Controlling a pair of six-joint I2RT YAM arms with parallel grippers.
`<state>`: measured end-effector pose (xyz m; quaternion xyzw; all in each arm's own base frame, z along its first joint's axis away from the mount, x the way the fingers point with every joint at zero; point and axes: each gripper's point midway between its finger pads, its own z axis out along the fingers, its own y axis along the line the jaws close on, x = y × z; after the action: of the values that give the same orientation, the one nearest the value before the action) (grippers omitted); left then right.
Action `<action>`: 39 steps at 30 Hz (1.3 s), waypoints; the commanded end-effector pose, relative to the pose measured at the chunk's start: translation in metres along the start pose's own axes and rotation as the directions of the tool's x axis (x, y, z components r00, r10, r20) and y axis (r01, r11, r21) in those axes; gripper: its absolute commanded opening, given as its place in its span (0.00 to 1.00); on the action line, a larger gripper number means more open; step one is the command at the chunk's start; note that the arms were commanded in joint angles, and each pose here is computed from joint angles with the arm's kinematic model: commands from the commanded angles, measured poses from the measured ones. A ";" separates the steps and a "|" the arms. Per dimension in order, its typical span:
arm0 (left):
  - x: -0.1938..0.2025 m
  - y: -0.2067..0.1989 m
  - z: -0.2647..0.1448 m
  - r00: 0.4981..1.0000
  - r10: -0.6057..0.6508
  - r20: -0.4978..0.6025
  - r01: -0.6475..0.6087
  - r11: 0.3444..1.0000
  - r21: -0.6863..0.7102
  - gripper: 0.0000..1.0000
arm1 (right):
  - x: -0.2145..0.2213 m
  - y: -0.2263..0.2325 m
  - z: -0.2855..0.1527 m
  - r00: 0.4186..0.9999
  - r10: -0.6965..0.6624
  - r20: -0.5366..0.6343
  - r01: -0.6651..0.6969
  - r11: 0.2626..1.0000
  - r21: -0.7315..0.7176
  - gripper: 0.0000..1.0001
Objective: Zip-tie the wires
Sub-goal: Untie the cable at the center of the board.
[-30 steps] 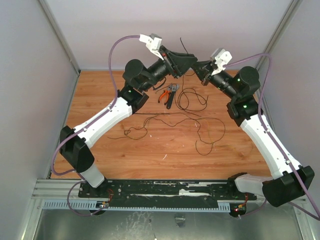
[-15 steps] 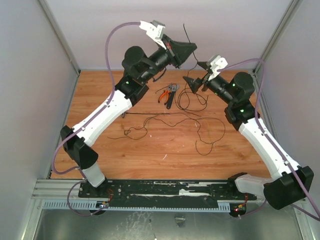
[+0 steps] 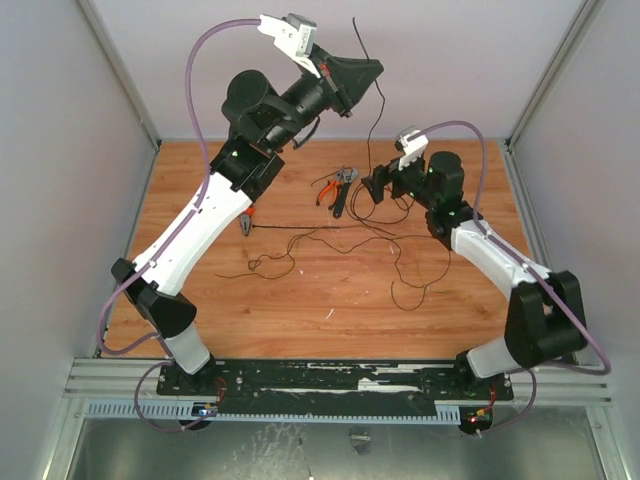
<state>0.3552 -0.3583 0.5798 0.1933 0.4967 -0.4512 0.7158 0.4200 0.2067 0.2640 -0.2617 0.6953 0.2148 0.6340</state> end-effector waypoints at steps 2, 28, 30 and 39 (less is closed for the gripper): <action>-0.021 0.000 -0.008 0.999 0.025 0.029 -0.025 1.000 -0.009 0.00 | 0.038 -0.024 0.024 0.986 0.147 -0.083 -0.141 0.987 0.075 0.92; -0.043 -0.002 -0.018 0.997 0.039 0.061 -0.038 0.999 -0.018 0.00 | 0.191 -0.033 0.071 0.831 0.417 -0.368 -0.364 0.908 0.206 0.56; -0.044 -0.002 -0.019 0.997 0.040 0.063 -0.038 0.999 -0.019 0.00 | 0.194 -0.032 0.074 0.827 0.423 -0.371 -0.374 0.906 0.199 0.49; -0.049 0.002 -0.025 0.996 0.057 0.069 -0.054 0.998 -0.043 0.00 | 0.196 -0.035 0.071 0.824 0.410 -0.390 -0.349 0.911 0.220 0.08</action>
<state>0.3509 -0.3375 0.5911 0.1834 0.4950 -0.4383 0.7274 0.4746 0.2108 0.0474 -0.1144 0.8746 0.2363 0.4076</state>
